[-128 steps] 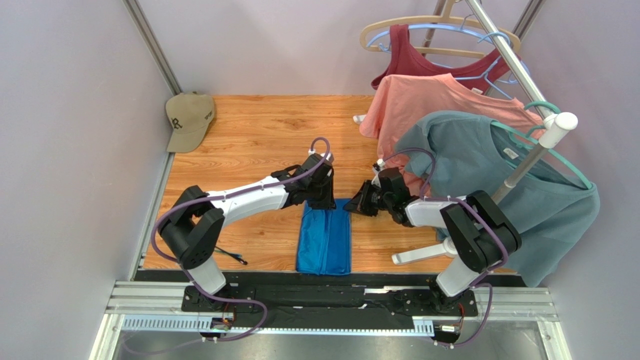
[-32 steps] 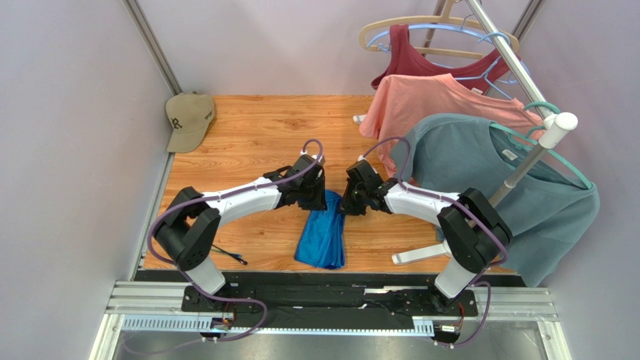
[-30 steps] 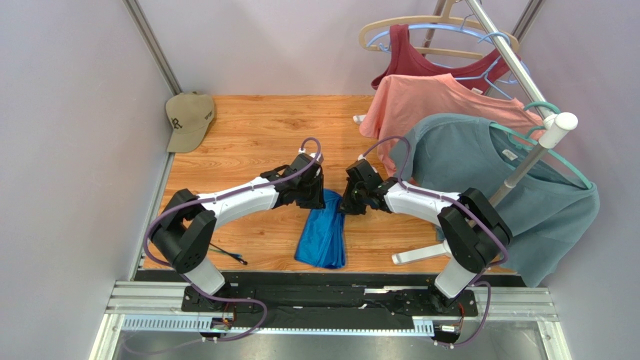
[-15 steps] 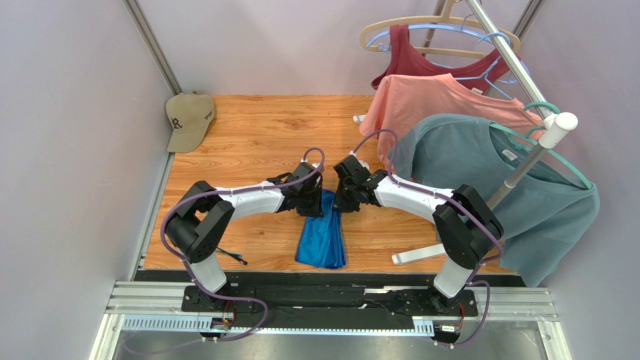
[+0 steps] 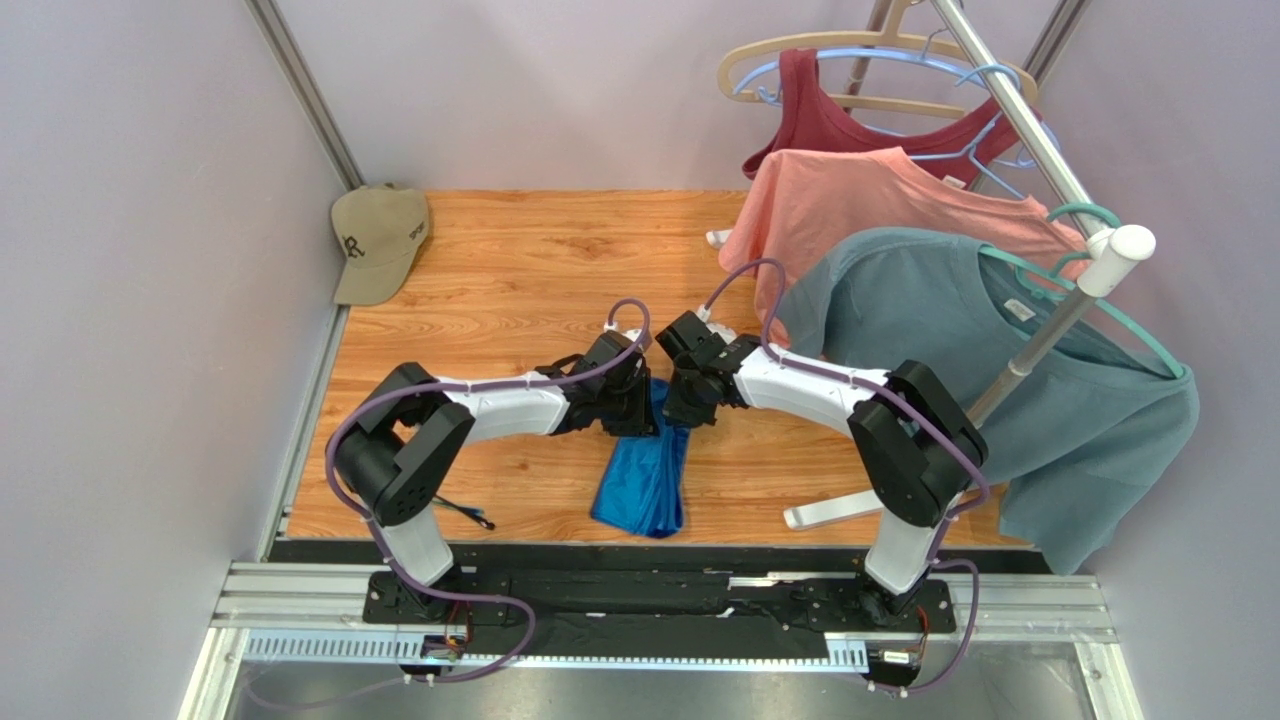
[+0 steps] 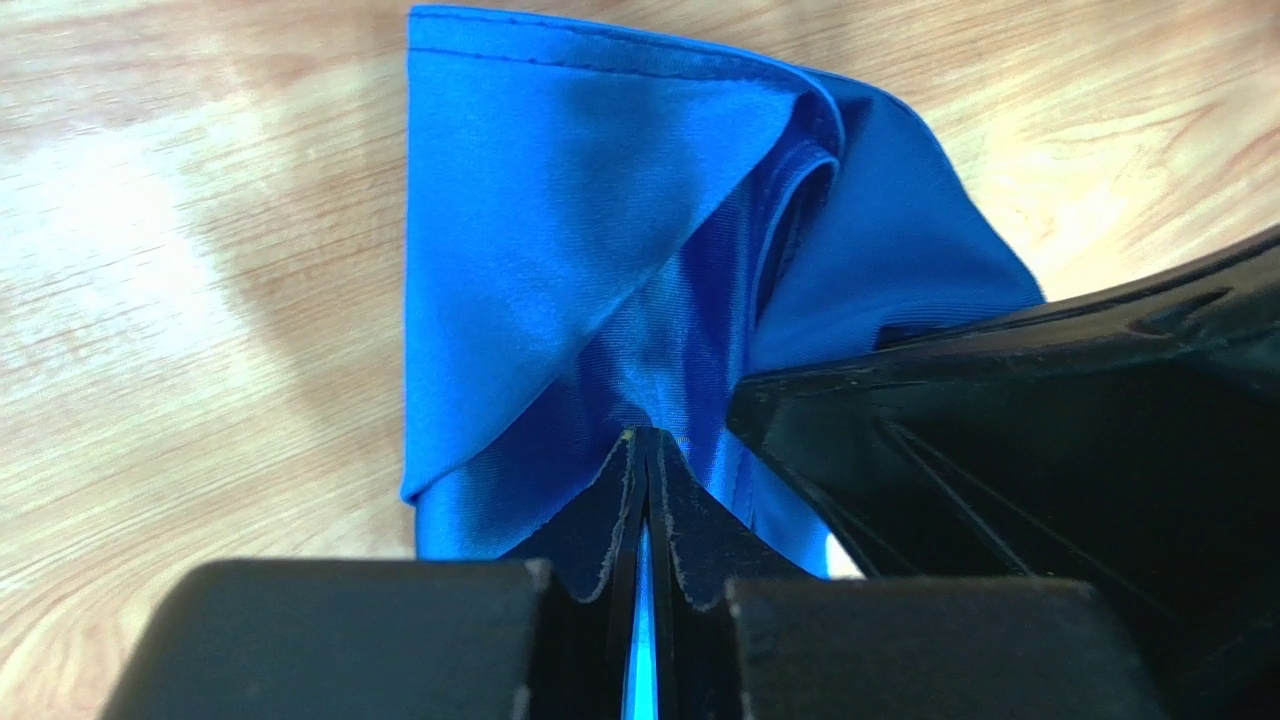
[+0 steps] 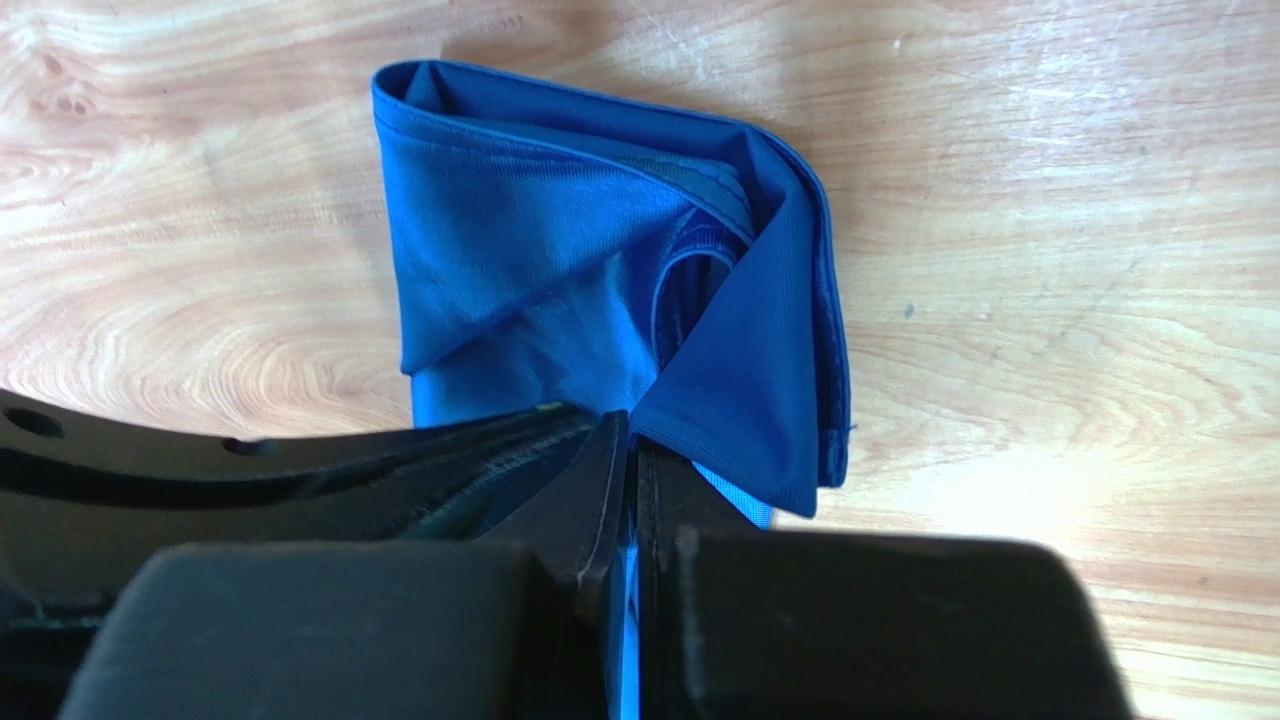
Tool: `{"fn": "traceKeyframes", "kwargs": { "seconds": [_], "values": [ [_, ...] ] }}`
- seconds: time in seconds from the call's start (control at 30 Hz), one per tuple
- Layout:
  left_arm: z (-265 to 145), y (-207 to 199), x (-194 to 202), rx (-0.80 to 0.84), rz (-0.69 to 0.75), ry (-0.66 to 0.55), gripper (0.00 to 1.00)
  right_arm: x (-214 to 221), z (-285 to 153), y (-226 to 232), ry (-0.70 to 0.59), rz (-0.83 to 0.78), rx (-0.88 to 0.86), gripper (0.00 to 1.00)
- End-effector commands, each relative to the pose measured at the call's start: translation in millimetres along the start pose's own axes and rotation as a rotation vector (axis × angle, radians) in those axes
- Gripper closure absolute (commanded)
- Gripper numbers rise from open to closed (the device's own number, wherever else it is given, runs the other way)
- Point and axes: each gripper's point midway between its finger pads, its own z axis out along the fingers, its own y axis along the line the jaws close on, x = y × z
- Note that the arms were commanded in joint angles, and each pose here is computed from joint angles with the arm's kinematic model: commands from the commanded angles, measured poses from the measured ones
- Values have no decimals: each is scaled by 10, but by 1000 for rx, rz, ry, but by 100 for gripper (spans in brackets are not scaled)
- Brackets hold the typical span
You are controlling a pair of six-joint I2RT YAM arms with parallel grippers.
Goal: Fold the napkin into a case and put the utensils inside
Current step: Fold the 2/3-rectangle-folded napkin at the center of the board.
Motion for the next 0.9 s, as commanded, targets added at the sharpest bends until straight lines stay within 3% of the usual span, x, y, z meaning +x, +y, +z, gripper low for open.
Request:
{"fn": "traceKeyframes", "kwargs": {
  "seconds": [0.0, 0.3, 0.4, 0.63, 0.73, 0.8, 0.87],
  "values": [
    [81, -16, 99, 23, -12, 21, 93, -116, -8, 145, -46, 55, -13, 100],
    [94, -35, 98, 45, 0, 11, 94, -172, 135, 207, -39, 116, 19, 100],
    [33, -47, 80, 47, 15, 3, 90, -165, 225, 138, -41, 131, 56, 100],
    [-408, 18, -107, -36, 64, -71, 70, -148, 332, 31, -35, 117, 96, 100],
    [-591, 3, -169, -33, 78, -106, 47, -141, 342, 23, -25, 105, 95, 100],
    [-626, -32, -151, -8, 89, -105, 41, -144, 337, 41, -16, 91, 80, 100],
    [-602, -82, -108, 22, 108, -75, 24, -148, 326, 74, -7, 72, 61, 100]
  ]
}}
